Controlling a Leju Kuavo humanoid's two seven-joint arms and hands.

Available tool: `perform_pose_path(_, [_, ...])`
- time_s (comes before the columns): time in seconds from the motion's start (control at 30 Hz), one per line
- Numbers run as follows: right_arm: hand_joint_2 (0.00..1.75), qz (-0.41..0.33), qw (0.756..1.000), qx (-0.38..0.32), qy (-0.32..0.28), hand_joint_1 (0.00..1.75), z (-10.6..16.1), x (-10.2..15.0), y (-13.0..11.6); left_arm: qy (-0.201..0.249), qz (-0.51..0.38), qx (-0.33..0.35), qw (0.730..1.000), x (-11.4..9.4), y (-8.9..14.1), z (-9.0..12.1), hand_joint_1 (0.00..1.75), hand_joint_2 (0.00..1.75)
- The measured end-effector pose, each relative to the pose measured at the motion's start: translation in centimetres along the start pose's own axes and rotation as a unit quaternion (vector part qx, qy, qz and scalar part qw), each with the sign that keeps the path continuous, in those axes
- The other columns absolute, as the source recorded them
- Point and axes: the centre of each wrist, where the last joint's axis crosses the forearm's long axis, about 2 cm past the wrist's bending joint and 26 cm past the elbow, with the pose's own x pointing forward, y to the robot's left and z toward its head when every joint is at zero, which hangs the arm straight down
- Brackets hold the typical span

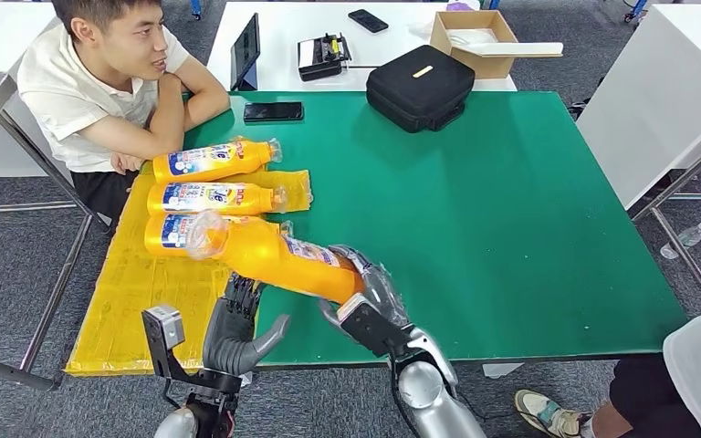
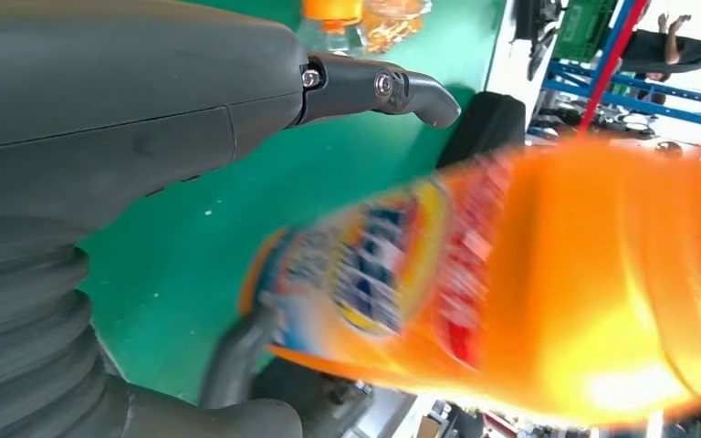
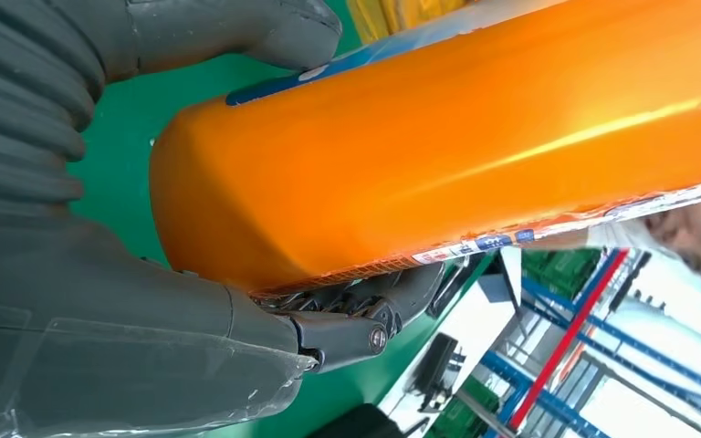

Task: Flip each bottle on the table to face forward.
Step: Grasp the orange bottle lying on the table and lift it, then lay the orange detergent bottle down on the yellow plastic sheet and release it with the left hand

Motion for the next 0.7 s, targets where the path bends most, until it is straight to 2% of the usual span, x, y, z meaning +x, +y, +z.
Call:
perform_pose_path(0.33, [1.75,0.02,0.999,0.033,-0.009,1.75,-1.0,0.3,1.9,-0.019,0.006,-0.016,1.0,0.5,-0.4,-1.0,0.0,1.75])
perform_pose_path(0.7, [1.75,0.016,0.998,0.053,-0.022,1.75,-1.8,0.8,3.2,-0.04,0.043,-0.003,0.998,0.7,-0.4,-1.6,0.0,1.75])
